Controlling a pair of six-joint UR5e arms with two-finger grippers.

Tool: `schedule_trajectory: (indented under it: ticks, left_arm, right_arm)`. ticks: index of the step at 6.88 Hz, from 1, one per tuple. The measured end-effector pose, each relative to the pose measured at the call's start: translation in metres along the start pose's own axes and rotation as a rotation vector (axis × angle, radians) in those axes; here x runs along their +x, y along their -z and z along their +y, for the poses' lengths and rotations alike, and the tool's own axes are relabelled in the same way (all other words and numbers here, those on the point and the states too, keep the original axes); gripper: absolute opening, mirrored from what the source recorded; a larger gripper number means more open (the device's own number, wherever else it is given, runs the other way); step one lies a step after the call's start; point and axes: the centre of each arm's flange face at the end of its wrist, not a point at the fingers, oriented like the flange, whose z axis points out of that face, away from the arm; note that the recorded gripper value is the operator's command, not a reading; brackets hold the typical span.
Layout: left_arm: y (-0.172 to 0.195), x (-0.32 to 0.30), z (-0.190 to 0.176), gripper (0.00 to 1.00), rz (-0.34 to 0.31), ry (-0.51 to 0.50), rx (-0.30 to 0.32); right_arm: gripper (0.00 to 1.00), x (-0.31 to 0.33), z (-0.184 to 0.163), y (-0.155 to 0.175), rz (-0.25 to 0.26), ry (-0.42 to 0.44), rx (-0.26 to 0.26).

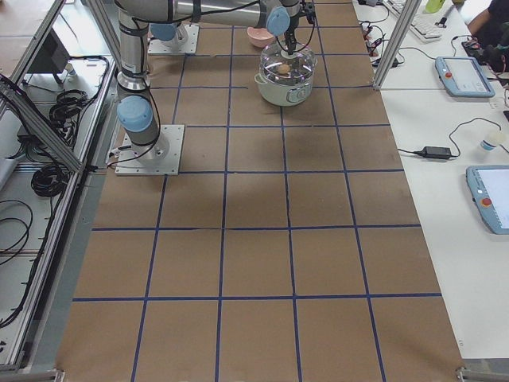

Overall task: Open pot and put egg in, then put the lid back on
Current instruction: 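Carry the glass lid over the pot with the right gripper and lower it on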

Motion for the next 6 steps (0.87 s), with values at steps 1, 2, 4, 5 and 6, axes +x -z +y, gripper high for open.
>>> schedule_trajectory:
  ticks: [1, 2, 4, 5, 6]
  left_arm:
    - [-0.001, -0.0005, 0.0007, 1.0, 0.003, 0.002, -0.002]
    - [-0.0013, -0.0005, 0.0009, 1.0, 0.005, 0.002, -0.003]
    - [-0.0017, 0.0001, 0.0013, 1.0, 0.005, 0.001, -0.003]
    - [-0.0017, 0.0002, 0.0013, 1.0, 0.005, 0.001, -0.004]
    - [-0.002, 0.0002, 0.0014, 1.0, 0.004, 0.002, -0.004]
  right_arm:
    - [0.27, 0.0007, 0.0011, -0.0024, 0.003, 0.012, -0.004]
    - [0.27, 0.0017, 0.0032, -0.0048, 0.006, 0.016, -0.01]
    - [0.27, 0.0033, 0.0081, -0.0081, 0.008, 0.017, -0.018]
    - [0.27, 0.0036, 0.0086, -0.0086, 0.006, 0.019, -0.016]
    - [0.27, 0.0047, 0.008, -0.0084, 0.004, 0.024, -0.012]
